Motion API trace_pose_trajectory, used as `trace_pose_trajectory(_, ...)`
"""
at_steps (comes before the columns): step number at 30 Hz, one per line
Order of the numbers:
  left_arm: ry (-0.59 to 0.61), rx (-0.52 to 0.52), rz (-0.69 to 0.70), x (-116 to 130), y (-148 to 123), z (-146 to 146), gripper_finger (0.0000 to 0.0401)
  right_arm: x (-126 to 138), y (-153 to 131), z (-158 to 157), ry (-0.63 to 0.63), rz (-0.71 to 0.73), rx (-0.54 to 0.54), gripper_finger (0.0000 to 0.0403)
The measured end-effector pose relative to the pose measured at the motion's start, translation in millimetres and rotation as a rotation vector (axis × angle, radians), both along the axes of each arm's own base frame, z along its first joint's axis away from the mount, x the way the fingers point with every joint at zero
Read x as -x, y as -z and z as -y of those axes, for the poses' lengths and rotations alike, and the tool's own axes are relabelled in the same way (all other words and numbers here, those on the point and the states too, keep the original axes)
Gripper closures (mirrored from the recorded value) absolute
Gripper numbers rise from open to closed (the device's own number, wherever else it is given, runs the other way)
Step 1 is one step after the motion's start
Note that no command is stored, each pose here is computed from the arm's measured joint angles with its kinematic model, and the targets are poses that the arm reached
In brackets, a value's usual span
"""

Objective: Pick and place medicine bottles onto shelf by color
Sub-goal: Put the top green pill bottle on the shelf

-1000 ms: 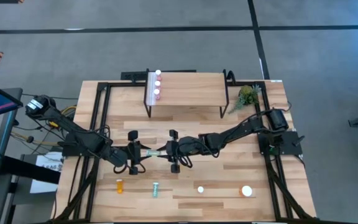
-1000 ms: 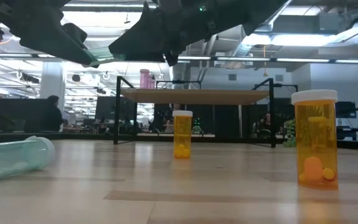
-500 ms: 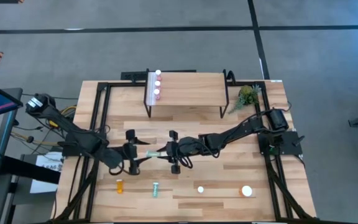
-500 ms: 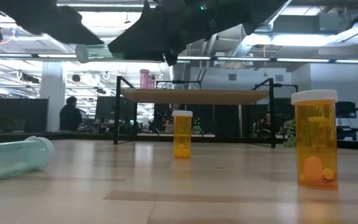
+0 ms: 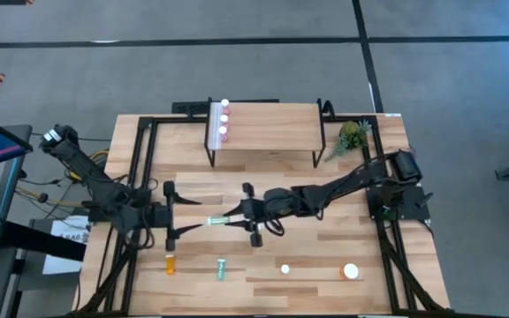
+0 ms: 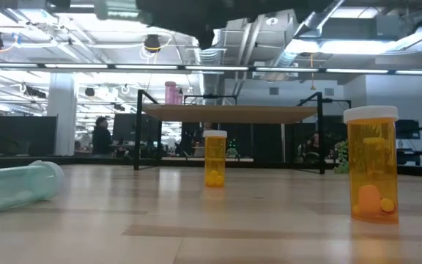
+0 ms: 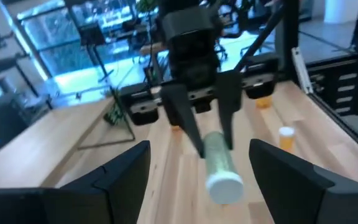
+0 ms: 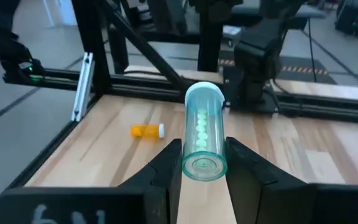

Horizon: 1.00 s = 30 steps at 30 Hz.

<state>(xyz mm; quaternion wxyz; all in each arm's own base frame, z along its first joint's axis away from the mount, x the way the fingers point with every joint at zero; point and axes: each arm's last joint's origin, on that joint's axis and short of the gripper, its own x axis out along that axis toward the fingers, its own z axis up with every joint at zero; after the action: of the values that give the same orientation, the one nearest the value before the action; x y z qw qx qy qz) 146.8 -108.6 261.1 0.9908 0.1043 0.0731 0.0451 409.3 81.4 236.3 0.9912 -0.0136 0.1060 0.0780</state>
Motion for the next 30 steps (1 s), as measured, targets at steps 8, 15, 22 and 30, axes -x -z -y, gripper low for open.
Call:
trace_pose_trajectory(8,0.007,0.021,0.08,-1.5,-10.3,0.0,0.014,45.2,-6.7,15.7,0.002,0.258,-0.068,0.0284)
trace_pose_trajectory(15,0.1,0.019,0.183,-26.8,-17.4,-9.9,0.014,74.3,-3.1,23.1,0.003,0.516,-0.136,0.0285)
trace_pose_trajectory(22,0.121,0.013,0.229,-72.6,1.5,-20.5,0.014,77.5,-2.7,20.0,-0.008,0.588,-0.136,0.0285)
trace_pose_trajectory(30,0.149,0.064,0.445,-106.0,15.4,-27.9,0.014,80.4,-5.1,11.3,-0.029,0.625,-0.095,0.0285)
